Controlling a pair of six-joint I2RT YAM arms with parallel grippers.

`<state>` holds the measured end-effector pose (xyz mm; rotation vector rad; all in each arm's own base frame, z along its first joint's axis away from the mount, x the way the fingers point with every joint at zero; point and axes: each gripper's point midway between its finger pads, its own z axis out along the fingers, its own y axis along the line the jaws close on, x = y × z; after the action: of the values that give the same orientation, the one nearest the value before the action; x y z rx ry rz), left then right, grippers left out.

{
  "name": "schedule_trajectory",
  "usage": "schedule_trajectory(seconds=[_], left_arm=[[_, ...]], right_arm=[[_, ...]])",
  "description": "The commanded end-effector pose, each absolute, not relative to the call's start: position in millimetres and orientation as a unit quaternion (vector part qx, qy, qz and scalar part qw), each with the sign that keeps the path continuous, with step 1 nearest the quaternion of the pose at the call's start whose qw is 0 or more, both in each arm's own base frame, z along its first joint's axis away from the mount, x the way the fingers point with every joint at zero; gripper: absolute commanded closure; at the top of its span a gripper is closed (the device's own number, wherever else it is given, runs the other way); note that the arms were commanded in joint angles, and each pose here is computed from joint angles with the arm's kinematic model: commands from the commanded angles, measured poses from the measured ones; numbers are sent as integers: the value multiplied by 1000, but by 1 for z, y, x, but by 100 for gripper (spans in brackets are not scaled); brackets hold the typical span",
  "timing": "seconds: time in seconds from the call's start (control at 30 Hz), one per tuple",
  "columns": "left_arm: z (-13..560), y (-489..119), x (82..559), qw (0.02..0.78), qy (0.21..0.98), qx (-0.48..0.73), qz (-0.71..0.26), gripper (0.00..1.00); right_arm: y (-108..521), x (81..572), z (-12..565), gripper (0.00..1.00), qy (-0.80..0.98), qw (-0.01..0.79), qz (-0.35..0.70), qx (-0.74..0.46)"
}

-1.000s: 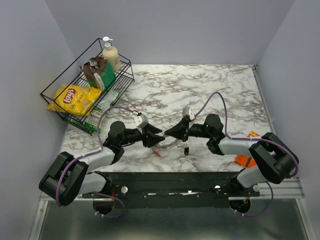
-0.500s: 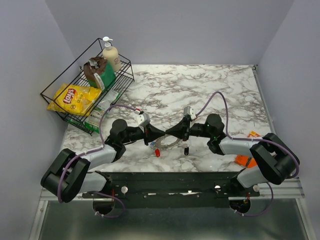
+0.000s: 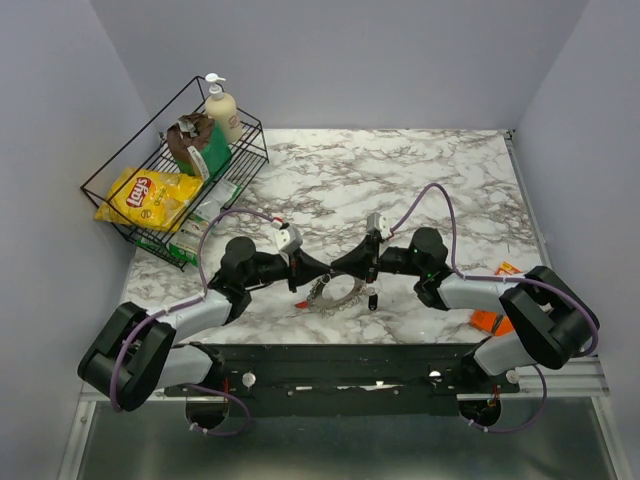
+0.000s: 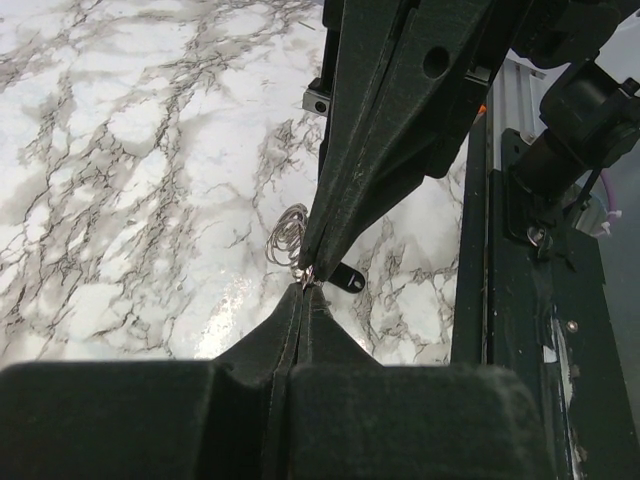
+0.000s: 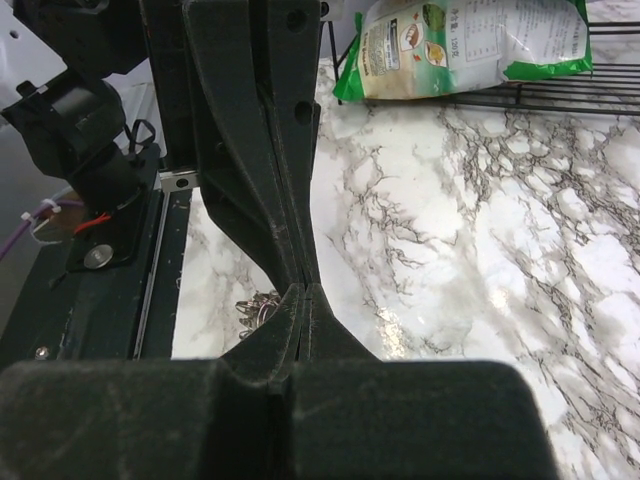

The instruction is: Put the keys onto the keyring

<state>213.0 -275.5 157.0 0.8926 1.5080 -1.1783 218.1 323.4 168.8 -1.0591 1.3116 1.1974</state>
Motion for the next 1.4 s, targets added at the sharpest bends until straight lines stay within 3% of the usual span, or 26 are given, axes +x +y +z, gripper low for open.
schedule_trajectory(seconds=[0.0, 0.23, 0.43, 0.7, 0.93, 1.07, 1.37], left_arm=[[168, -274, 216, 514, 612, 370, -474, 100], [170, -262, 220, 543, 621, 356, -438, 100], [167, -250, 228, 563, 642, 332, -400, 100], [162, -233, 238, 600, 659, 315, -326, 100], [170, -223, 239, 639, 645, 311, -282, 100], [172, -219, 230, 684, 593, 357, -229, 100], [178, -210, 223, 722, 554, 380, -165, 100]], right_arm=[[325, 221, 187, 95, 522, 536, 497, -440], [319, 232, 200, 35, 536, 559, 493, -397], [302, 242, 214, 14, 545, 597, 484, -335], [292, 255, 203, 0, 609, 577, 468, -278], [283, 276, 171, 0, 724, 501, 414, -231], [268, 276, 154, 0, 751, 497, 379, -213], [248, 265, 126, 0, 805, 450, 343, -178]])
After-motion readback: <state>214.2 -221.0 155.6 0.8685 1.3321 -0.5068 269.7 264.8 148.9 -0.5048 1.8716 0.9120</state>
